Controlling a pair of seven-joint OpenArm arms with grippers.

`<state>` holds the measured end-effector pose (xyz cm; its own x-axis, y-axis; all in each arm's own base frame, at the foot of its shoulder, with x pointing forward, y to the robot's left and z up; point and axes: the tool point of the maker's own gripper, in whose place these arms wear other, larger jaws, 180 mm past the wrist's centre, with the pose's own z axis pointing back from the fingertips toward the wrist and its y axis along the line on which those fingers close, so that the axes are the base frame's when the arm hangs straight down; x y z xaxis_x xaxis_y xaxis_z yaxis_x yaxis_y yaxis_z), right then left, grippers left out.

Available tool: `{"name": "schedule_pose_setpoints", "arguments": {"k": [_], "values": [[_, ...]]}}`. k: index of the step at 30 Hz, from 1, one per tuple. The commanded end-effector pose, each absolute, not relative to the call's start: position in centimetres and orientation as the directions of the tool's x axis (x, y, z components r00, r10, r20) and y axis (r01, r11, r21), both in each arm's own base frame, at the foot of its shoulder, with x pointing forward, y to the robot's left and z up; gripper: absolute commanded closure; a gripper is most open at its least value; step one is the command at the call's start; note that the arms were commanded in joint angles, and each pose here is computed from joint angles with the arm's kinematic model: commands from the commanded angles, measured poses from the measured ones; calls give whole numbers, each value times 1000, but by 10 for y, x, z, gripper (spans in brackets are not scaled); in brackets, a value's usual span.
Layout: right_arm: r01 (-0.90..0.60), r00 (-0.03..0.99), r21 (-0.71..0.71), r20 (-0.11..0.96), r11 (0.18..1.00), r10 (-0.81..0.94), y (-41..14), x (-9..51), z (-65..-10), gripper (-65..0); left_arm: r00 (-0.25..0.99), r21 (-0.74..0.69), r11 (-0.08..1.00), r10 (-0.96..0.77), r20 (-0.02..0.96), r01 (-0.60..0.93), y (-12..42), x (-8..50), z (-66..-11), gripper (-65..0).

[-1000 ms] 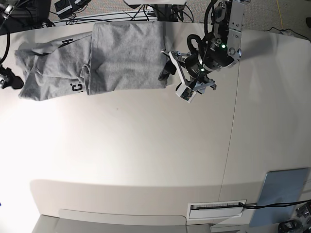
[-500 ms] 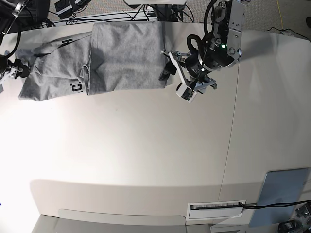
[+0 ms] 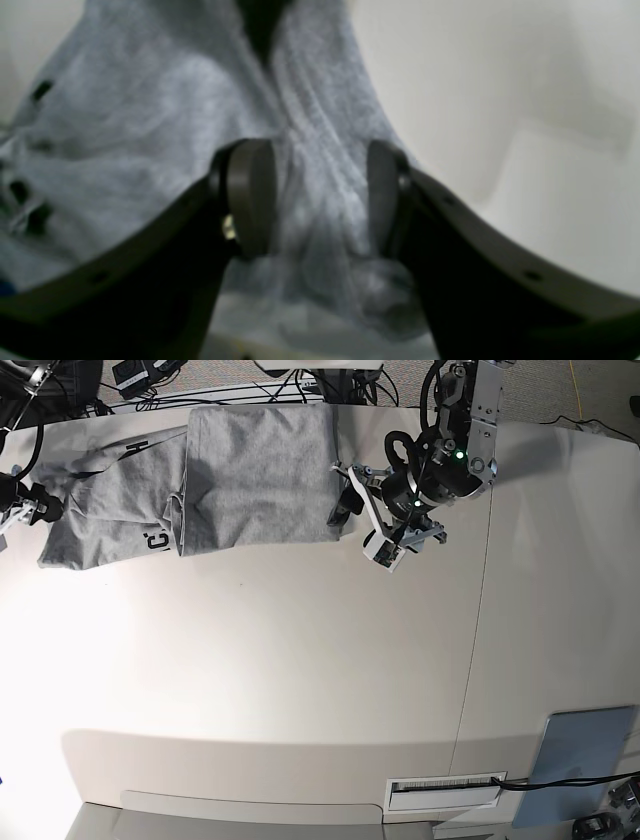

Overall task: Fold the T-shirt properly
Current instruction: 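Hold the shirt with the left gripper while the right gripper grasps the opposite end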

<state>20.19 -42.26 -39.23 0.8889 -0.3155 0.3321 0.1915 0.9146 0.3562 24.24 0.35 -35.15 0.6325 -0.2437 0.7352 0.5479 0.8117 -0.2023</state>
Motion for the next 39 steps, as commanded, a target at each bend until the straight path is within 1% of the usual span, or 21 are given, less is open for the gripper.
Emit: {"name": "schedule_pose_setpoints", "arguments": {"k": [1,4,7,11,18,20,23,25,29,34,39], "values": [[176,866,330,396,927,-306,-443,214,-365,-301,606,-204,809,-221,765,552,1,248,-341,-358],[168,854,314,427,934,-297,-455,219,-346,-301,605,-204,808,-221,765,552,1,248,-341,-358],[167,857,299,427,940,-288,-461,218,-340,-301,602,-204,808,-218,768,552,0,248,-340,-358],[156,844,345,440,925,-306,-453,223,-338,-302,582,-204,809,-198,788,552,-1,252,-335,-358],[156,816,362,477,919,-326,-450,230,-339,-303,584,-205,808,-199,787,552,-1,252,-335,-358],[156,804,368,492,917,-334,-449,233,-340,-341,585,-204,808,-201,786,552,-1,251,-336,-358],[156,802,386,488,909,-345,-442,234,-347,-431,588,-204,808,-204,783,552,-1,251,-337,-358],[159,806,397,477,904,-352,-435,233,-355,-457,588,-205,808,-204,783,552,-1,251,-337,-358],[173,829,384,441,907,-345,-425,228,-376,-457,593,-204,809,-208,778,552,0,250,-338,-358],[185,865,315,398,931,-306,-422,222,-396,-457,597,-204,808,-212,774,552,0,249,-339,-358],[185,867,330,390,926,-312,-414,222,-403,-455,597,-204,808,-213,774,552,0,249,-339,-358]]}}
